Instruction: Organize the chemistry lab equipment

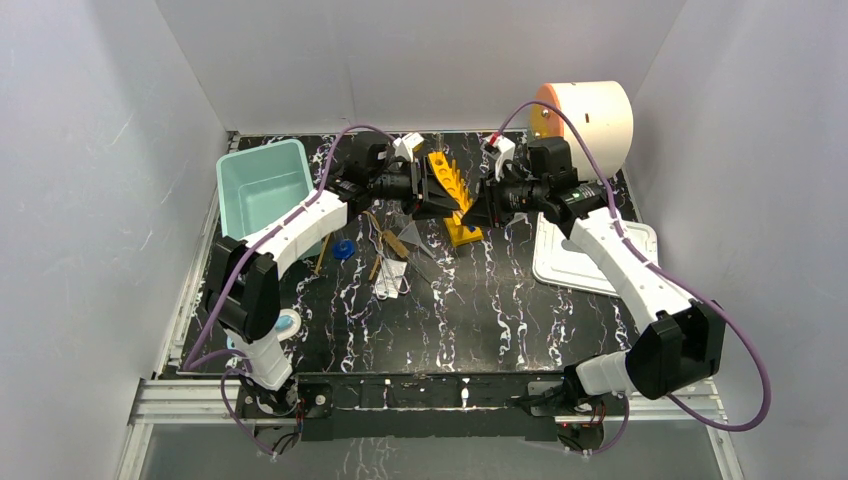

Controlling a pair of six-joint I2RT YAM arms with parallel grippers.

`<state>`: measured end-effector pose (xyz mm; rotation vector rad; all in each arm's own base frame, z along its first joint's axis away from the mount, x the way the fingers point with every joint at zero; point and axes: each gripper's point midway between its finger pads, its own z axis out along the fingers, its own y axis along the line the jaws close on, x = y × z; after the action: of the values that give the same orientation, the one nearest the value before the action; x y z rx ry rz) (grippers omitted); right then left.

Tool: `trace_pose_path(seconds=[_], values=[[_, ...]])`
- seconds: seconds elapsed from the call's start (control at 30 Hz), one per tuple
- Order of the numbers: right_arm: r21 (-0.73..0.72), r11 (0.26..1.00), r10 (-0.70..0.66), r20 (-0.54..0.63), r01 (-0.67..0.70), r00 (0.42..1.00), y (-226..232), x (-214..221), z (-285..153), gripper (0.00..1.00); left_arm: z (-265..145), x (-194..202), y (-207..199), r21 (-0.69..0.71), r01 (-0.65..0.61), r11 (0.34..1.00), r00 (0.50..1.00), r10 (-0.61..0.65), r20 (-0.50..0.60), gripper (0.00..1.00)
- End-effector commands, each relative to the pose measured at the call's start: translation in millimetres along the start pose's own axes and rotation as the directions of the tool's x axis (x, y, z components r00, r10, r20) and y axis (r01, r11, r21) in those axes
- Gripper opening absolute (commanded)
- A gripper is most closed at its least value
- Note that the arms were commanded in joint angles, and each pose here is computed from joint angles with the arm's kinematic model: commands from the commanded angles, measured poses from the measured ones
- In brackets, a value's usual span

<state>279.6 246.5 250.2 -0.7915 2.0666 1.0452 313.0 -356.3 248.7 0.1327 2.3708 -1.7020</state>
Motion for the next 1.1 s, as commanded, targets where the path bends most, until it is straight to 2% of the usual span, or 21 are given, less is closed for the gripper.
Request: trace_pose_path(seconds=[0.0, 0.1, 0.3, 0.4, 0.43, 0.6, 0.73, 0.77, 0.87, 0.93, 1.07], values=[[-0.05, 0.995, -0.085, 0.01, 0.085, 0.996, 12.9, -13.4, -4.4, 0.26, -7.4, 3.6, -13.1, 0.026, -0.007, 1.0, 1.0, 0.007, -0.013, 0.43], [-0.064, 0.994, -0.092, -0.006, 0.092, 0.996, 13.8, -11.2, -3.2, 0.26, -7.1, 4.5, -14.9, 0.037, 0.001, 0.999, 1.0, -0.001, -0.022, 0.41], [-0.063, 0.994, -0.095, -0.02, 0.094, 0.995, 12.3, -12.4, -1.0, 0.26, -8.0, 10.1, -13.3, 0.041, 0.021, 0.999, 0.999, -0.019, -0.044, 0.11], [-0.054, 0.994, -0.095, -0.025, 0.094, 0.995, 9.6, -13.0, 0.1, 0.27, -9.7, 12.7, -14.3, 0.049, 0.027, 0.998, 0.999, -0.025, -0.042, 0.0], [-0.053, 0.994, -0.095, -0.024, 0.094, 0.995, 9.8, -13.7, 0.1, 0.28, -10.4, 11.7, -17.0, 0.058, 0.015, 0.998, 0.999, -0.013, -0.034, 0.0], [-0.043, 0.994, -0.099, 0.037, 0.1, 0.994, 12.1, -24.2, -1.1, 0.5, -13.6, 8.8, -24.2, 0.069, 0.004, 0.998, 1.0, -0.004, -0.004, 0.0], [0.019, 1.0, -0.011, 0.174, 0.008, 0.985, 11.7, -47.6, -7.2, 0.74, -21.2, -5.5, -38.4, 0.072, -0.016, 0.997, 0.998, 0.012, 0.057, 0.0], [0.036, 0.999, 0.031, 0.226, -0.04, 0.974, 10.5, -56.0, -9.3, 0.78, -25.0, -12.0, -41.6, 0.072, -0.013, 0.997, 0.997, 0.007, 0.082, 0.0], [0.05, 0.956, 0.249, 0.373, -0.288, 0.894, 3.4, -77.6, -14.7, 0.81, -41.9, -35.1, -52.3, 0.092, 0.033, 0.995, 0.984, -0.048, 0.17, 0.0], [-0.041, 0.898, 0.409, 0.445, -0.438, 0.797, 8.1, -90.4, -17.2, 0.81, -52.8, -47.0, -66.5, 0.139, 0.05, 0.989, 0.971, -0.081, 0.226, 0.0], [-0.241, 0.766, 0.623, 0.506, -0.596, 0.596, 18.0, -111.0, -25.3, 0.8, -63.6, -64.2, -85.2, 0.197, 0.075, 0.978, 0.944, -0.133, 0.302, 0.0]])
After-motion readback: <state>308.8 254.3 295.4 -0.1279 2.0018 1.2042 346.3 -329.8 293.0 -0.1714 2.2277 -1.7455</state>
